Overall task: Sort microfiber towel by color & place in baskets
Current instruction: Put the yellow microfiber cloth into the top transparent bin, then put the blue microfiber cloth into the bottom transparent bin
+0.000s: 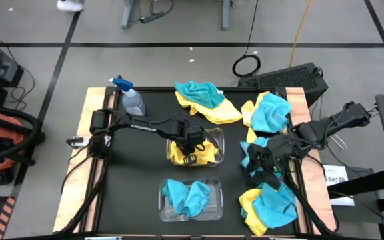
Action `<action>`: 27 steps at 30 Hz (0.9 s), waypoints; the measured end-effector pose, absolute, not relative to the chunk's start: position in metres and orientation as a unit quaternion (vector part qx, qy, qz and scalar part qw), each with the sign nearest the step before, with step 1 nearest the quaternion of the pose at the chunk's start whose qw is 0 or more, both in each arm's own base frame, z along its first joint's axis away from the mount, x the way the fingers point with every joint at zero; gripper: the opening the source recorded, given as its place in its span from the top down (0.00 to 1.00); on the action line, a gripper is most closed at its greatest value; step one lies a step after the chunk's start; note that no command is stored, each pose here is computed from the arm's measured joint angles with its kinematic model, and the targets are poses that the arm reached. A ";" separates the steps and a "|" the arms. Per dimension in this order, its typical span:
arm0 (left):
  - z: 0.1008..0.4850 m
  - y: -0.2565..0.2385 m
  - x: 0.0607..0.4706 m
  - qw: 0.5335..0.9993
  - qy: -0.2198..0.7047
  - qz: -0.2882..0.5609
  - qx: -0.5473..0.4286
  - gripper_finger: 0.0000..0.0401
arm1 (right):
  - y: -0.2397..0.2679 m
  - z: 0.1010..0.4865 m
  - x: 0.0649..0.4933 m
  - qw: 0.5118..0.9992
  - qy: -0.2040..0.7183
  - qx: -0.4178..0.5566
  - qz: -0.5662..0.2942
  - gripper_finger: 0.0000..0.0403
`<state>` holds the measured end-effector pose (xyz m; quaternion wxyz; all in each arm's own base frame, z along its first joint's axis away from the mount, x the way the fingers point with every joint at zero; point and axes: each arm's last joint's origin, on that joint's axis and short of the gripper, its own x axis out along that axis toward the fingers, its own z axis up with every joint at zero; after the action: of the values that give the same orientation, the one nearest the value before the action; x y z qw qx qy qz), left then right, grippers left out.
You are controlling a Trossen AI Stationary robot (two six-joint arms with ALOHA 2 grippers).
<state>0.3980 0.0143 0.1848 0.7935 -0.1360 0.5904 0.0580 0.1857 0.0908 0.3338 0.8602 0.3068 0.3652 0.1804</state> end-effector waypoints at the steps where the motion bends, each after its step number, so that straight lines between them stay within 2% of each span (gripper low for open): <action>1: 0.185 0.014 0.398 0.794 0.590 0.059 -0.136 0.83 | 0.093 0.333 0.184 0.856 0.374 0.308 0.178 0.47; 7: 0.191 0.014 0.399 0.795 0.587 0.047 -0.147 0.65 | 0.110 0.328 0.171 0.829 0.419 0.325 0.178 0.47; 12: 0.205 0.010 0.406 0.805 0.572 0.033 -0.152 0.55 | 0.127 0.326 0.157 0.805 0.450 0.342 0.181 0.47; 21: 0.257 -0.003 0.423 0.842 0.519 -0.004 -0.147 0.53 | 0.156 0.320 0.131 0.780 0.488 0.354 0.165 0.47; 27: 0.288 -0.017 0.427 0.862 0.491 -0.030 -0.126 0.53 | 0.189 0.299 0.126 0.760 0.542 0.323 0.156 0.47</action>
<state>0.4273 -0.0174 0.2879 0.8616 -0.1264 0.4908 -0.0301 0.1260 0.1886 0.2991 0.7603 0.3226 0.5419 0.1558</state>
